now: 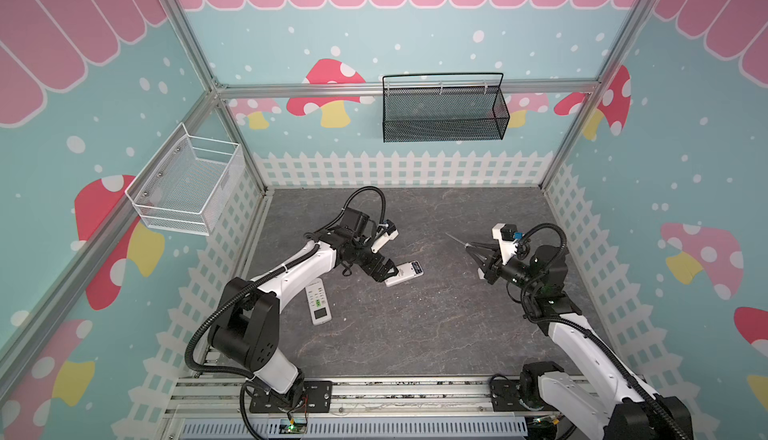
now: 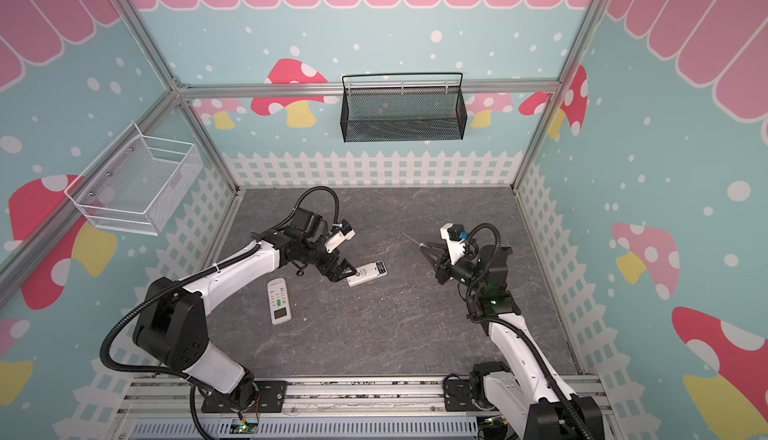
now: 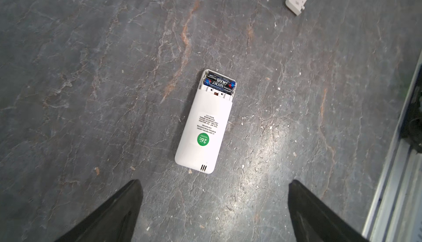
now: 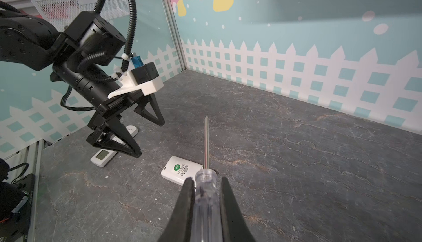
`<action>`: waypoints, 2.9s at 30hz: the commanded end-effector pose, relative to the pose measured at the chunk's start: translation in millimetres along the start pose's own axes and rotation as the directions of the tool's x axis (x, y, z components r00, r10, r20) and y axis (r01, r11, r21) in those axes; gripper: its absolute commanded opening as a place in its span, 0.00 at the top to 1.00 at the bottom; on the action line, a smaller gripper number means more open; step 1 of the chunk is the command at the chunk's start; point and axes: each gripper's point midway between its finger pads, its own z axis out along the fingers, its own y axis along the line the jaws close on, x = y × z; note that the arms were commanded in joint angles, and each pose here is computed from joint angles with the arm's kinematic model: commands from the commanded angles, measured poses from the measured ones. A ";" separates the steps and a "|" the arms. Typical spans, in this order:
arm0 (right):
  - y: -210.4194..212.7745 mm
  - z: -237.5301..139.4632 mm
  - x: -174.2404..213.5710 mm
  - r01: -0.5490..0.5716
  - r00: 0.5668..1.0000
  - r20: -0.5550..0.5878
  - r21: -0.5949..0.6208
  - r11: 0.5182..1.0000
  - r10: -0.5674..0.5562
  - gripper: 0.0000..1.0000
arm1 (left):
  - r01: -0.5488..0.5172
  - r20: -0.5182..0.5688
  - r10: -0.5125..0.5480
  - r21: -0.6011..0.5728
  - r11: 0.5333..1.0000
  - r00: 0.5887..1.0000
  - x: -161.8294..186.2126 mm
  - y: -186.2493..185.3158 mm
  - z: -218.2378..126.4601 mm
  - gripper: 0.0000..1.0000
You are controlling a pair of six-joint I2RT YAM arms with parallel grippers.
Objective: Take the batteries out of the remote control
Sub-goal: 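Move the left gripper down over the opened remote while the right holds the screwdriver, then close the left gripper on the opened remote's body and hold it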
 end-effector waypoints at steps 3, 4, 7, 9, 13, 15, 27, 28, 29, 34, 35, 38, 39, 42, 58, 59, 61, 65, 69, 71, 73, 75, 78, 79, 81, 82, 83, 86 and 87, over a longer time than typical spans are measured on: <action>-4.9 -2.4 7.2 0.027 1.000 -0.013 0.031 0.999 -0.027 1.00 | -0.180 -0.095 0.175 -0.045 0.983 0.980 16.9 -4.3 10.8 0.00; -4.1 -2.6 7.1 0.032 0.999 -0.012 0.029 0.999 -0.032 1.00 | -0.183 -0.101 0.179 -0.033 0.982 0.979 20.4 -5.8 13.3 0.00; -5.8 -2.8 9.3 0.031 0.999 -0.010 0.039 0.999 -0.030 1.00 | -0.182 -0.111 0.180 -0.009 0.983 0.977 27.5 -9.3 20.0 0.00; -7.5 -2.3 9.7 0.027 1.000 -0.014 0.045 0.999 -0.026 1.00 | -0.186 -0.125 0.184 -0.009 0.982 0.975 29.9 -11.8 20.4 0.00; -5.6 -2.7 8.7 0.038 0.999 -0.018 0.038 0.999 -0.038 1.00 | -0.191 -0.130 0.191 0.015 0.982 0.973 35.7 -14.4 29.0 0.00; -8.0 -3.1 9.8 0.040 0.999 -0.019 0.053 0.998 -0.039 1.00 | -0.201 -0.138 0.202 0.018 0.979 0.970 35.3 -17.5 34.8 0.00; -15.2 -0.1 21.4 0.027 0.997 -0.069 0.076 0.997 -0.022 1.00 | -0.296 -0.227 0.281 -0.035 0.955 0.932 25.7 -15.1 65.6 0.00; -15.2 0.2 22.0 0.025 0.998 -0.064 0.075 0.997 -0.021 1.00 | -0.303 -0.234 0.283 -0.056 0.951 0.930 22.5 -9.3 67.9 0.00; -15.2 0.6 23.4 0.024 0.998 -0.063 0.072 0.997 -0.019 1.00 | -0.305 -0.246 0.278 -0.079 0.949 0.929 20.5 -3.7 70.1 0.00; -15.4 3.7 27.2 0.006 0.997 -0.074 0.060 0.998 -0.002 1.00 | -0.276 -0.264 0.242 -0.102 0.956 0.934 9.1 9.1 81.5 0.00; -14.8 4.0 26.7 0.007 0.998 -0.069 0.056 0.998 -0.003 1.00 | -0.269 -0.262 0.237 -0.095 0.958 0.935 7.5 9.0 85.3 0.00; -15.6 4.2 28.2 0.005 0.998 -0.066 0.059 0.998 -0.001 1.00 | -0.242 -0.303 0.214 -0.060 0.968 0.929 12.3 9.4 98.2 0.01; -15.4 4.6 27.7 0.004 0.998 -0.068 0.057 0.998 0.000 1.00 | -0.238 -0.319 0.211 -0.049 0.970 0.924 13.8 9.6 100.9 0.02; -13.2 3.5 27.7 -0.001 0.998 -0.063 0.051 0.999 0.004 1.00 | -0.230 -0.328 0.211 -0.021 0.973 0.921 17.6 8.1 106.2 0.07; -9.1 1.5 27.2 0.008 0.998 -0.064 0.043 0.999 -0.005 1.00 | -0.305 -0.354 0.334 0.137 0.943 0.874 51.5 -28.6 83.0 0.60; -8.8 2.0 28.8 0.010 0.998 -0.069 0.042 0.999 -0.007 1.00 | -0.321 -0.346 0.349 0.138 0.937 0.871 53.9 -31.5 76.7 0.60; -8.2 3.2 30.5 0.014 0.996 -0.084 0.037 0.999 -0.011 1.00 | -0.358 -0.330 0.385 0.142 0.923 0.862 58.6 -36.5 64.2 0.60; 3.7 11.6 39.3 0.061 0.992 -0.110 -0.009 0.998 -0.061 1.00 | -0.416 -0.330 0.442 0.150 0.897 0.834 75.9 -40.9 49.5 0.61; 16.0 19.7 50.6 0.112 0.979 -0.164 -0.059 0.992 -0.121 1.00 | -0.427 -0.323 0.464 0.181 0.886 0.825 94.0 -49.3 44.6 0.57; 22.8 22.0 54.7 0.144 0.973 -0.168 -0.084 0.986 -0.156 1.00 | -0.432 -0.328 0.469 0.183 0.883 0.820 99.0 -49.5 43.7 0.57; 29.2 24.7 61.4 0.170 0.965 -0.182 -0.111 0.979 -0.188 1.00 | -0.422 -0.339 0.456 0.172 0.890 0.823 100.9 -47.5 45.6 0.52; 33.9 27.4 69.9 0.207 0.946 -0.225 -0.141 0.968 -0.235 1.00 | -0.423 -0.334 0.459 0.177 0.889 0.823 101.1 -48.4 45.6 0.40; 40.0 27.7 77.7 0.258 0.907 -0.287 -0.196 0.946 -0.307 1.00 | -0.407 -0.318 0.441 0.171 0.897 0.839 93.3 -48.9 48.3 0.27; 41.9 26.6 80.0 0.275 0.896 -0.297 -0.214 0.937 -0.330 1.00 | -0.395 -0.306 0.429 0.170 0.903 0.850 88.5 -49.7 50.1 0.23; 47.9 23.9 81.9 0.313 0.874 -0.298 -0.258 0.914 -0.384 1.00 | -0.370 -0.288 0.406 0.173 0.913 0.867 80.6 -52.3 54.1 0.17; 50.2 22.5 83.7 0.325 0.865 -0.302 -0.275 0.905 -0.402 1.00 | -0.361 -0.282 0.397 0.174 0.916 0.873 75.7 -53.9 55.6 0.14; 52.9 20.6 86.3 0.334 0.853 -0.309 -0.295 0.895 -0.420 1.00 | -0.353 -0.278 0.390 0.176 0.919 0.878 72.9 -55.3 57.3 0.13; 57.5 18.0 98.3 0.352 0.826 -0.334 -0.324 0.878 -0.454 1.00 | -0.334 -0.273 0.381 0.204 0.920 0.883 70.1 -60.1 65.3 0.12; 61.4 17.8 102.4 0.351 0.823 -0.332 -0.341 0.872 -0.461 1.00 | -0.334 -0.283 0.381 0.202 0.921 0.880 69.9 -60.2 67.9 0.11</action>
